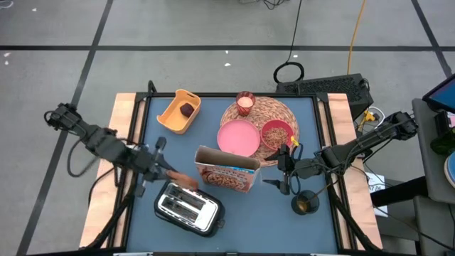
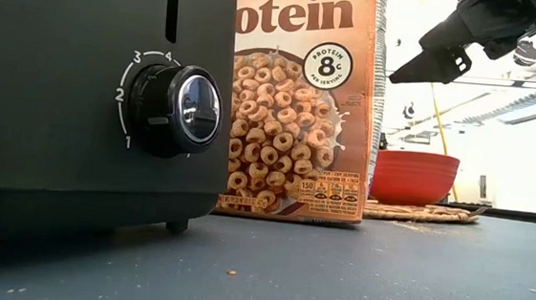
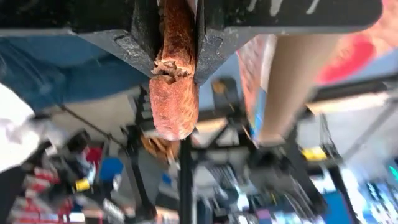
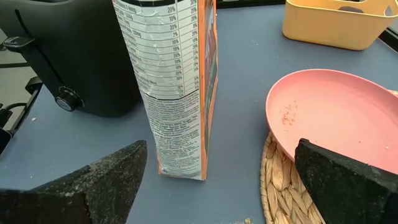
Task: Arrange a breakfast setting
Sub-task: Put the bagel on the pink plate
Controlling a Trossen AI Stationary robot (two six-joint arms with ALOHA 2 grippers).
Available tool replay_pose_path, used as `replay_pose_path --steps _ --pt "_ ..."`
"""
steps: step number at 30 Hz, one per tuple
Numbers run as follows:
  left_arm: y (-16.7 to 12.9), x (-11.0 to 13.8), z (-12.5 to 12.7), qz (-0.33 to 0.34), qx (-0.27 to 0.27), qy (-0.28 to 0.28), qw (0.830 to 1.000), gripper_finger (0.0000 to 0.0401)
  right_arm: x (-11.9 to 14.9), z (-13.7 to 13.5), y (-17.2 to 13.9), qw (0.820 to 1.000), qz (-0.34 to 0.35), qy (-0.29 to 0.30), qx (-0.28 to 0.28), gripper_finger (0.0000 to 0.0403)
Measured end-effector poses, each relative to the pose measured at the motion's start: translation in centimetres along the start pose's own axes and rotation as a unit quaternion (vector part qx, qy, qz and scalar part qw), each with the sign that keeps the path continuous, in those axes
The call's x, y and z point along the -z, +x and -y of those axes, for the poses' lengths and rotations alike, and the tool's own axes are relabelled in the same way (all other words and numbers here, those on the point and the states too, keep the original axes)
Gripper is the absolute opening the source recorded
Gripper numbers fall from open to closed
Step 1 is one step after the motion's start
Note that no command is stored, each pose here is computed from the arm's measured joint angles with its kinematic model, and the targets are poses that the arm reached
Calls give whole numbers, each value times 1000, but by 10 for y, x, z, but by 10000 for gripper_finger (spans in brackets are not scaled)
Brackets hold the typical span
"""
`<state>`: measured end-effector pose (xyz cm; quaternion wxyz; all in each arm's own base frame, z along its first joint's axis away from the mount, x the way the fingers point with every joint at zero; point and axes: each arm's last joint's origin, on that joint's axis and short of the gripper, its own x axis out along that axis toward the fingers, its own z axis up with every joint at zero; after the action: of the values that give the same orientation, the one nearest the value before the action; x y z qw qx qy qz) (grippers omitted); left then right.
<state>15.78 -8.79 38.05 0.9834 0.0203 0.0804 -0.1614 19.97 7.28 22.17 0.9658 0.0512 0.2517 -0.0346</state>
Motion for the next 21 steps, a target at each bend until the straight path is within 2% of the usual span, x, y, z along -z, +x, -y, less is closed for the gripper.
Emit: replay_pose_path --steps 6,12,21 --pt "-14 -15 -20 71 -50 -6 996 69 0 0 0 1000 0 0 0 396" --pt "-17 -19 -46 94 -127 -8 987 69 0 0 0 1000 0 0 0 396" --pt "-8 -25 -95 137 -239 -19 961 69 0 0 0 1000 0 0 0 396"
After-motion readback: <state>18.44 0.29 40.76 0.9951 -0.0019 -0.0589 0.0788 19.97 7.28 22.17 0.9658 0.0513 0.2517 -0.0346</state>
